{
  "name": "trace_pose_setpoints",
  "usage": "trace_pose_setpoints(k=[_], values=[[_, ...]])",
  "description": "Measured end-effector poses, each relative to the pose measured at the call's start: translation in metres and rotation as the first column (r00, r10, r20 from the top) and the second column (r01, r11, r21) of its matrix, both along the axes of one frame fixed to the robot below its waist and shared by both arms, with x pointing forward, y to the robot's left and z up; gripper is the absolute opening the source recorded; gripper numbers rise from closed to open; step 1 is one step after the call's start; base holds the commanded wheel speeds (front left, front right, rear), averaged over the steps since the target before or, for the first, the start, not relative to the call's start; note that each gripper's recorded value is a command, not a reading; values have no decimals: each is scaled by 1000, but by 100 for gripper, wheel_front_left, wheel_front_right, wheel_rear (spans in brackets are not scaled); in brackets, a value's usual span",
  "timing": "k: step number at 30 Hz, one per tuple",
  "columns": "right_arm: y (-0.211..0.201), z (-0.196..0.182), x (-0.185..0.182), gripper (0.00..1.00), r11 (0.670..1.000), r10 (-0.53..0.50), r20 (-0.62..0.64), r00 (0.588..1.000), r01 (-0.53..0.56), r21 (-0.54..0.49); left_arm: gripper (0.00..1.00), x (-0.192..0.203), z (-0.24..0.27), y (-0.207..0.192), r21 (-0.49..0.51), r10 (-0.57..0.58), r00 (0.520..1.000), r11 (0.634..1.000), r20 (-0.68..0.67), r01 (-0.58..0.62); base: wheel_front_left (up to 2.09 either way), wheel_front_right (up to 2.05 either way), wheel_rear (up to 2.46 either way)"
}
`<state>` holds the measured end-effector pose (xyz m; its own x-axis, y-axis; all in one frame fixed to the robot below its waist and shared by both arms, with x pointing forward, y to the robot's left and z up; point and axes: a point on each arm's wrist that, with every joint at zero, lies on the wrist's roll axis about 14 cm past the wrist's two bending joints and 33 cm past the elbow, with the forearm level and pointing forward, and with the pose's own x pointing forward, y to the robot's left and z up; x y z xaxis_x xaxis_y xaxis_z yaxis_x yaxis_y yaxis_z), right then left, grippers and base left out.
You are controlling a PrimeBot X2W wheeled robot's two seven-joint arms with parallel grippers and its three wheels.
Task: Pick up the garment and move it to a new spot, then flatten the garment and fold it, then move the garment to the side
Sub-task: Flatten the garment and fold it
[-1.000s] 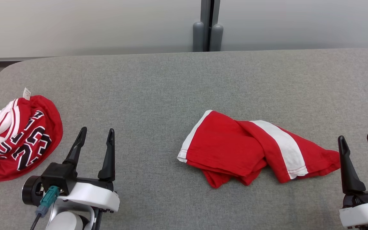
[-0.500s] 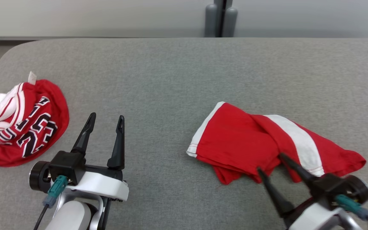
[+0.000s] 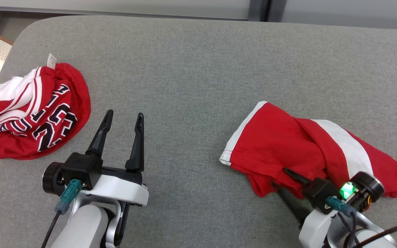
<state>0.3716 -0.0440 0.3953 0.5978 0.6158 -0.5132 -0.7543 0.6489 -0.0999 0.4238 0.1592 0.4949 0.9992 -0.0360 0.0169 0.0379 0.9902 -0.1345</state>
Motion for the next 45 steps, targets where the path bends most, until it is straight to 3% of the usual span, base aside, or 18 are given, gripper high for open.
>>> trace_pose_setpoints(k=[3,8,13,17,20,21,24,25,26,27,28,29,32,35,42,45], values=[[-3,3,5,0,1000,-20,8,1000,19,8,100,2,0,-1,3,-1,1000,1000,3,1,0,0,0],[-9,29,25,0,989,-108,66,992,100,111,100,4,-1,-3,5,-12,1000,1000,4,12,0,0,0],[-45,60,57,0,935,-308,132,942,274,226,100,9,-1,-7,8,-26,1000,1000,11,26,0,0,0],[-94,60,71,0,836,-512,101,853,467,289,100,11,0,-9,12,-33,999,999,14,33,0,0,0],[-134,48,71,0,723,-653,32,757,610,323,100,13,-3,-9,14,-35,999,999,10,35,0,0,0],[-146,43,70,0,672,-697,-4,717,655,345,100,13,-4,-8,16,-36,999,999,6,36,0,0,0],[-179,26,64,0,572,-780,-61,623,749,335,100,15,-7,-7,21,-36,999,999,0,36,0,0,0],[-185,19,61,0,566,-788,-68,612,763,314,100,16,-8,-7,22,-37,999,999,-2,37,0,0,0],[-187,15,60,0,538,-800,-93,592,778,323,100,17,-9,-7,22,-38,999,999,-4,38,0,0,0],[-188,8,58,30,515,-808,-126,576,794,322,100,17,-10,-9,20,-40,999,999,-6,40,0,0,0],[-190,1,54,75,517,-810,-133,572,802,300,100,17,-10,-8,20,-40,999,999,-7,40,0,0,0],[-192,-2,53,100,501,-817,-144,559,810,304,100,17,-11,-8,22,-40,999,999,-9,41,0,0,0],[-197,0,56,100,492,-825,-121,551,808,324,100,18,-12,-9,21,-42,999,999,-11,42,0,0,0],[-197,15,61,100,508,-823,-59,566,777,372,100,19,-10,-8,22,-41,999,999,-5,41,0,0,0],[-180,78,66,100,615,-762,146,631,634,469,100,13,0,-5,22,-18,1000,1000,18,18,0,0,0],[-170,96,54,100,641,-739,179,650,595,485,100,6,4,-4,22,-15,1000,1000,25,14,0,0,0]])
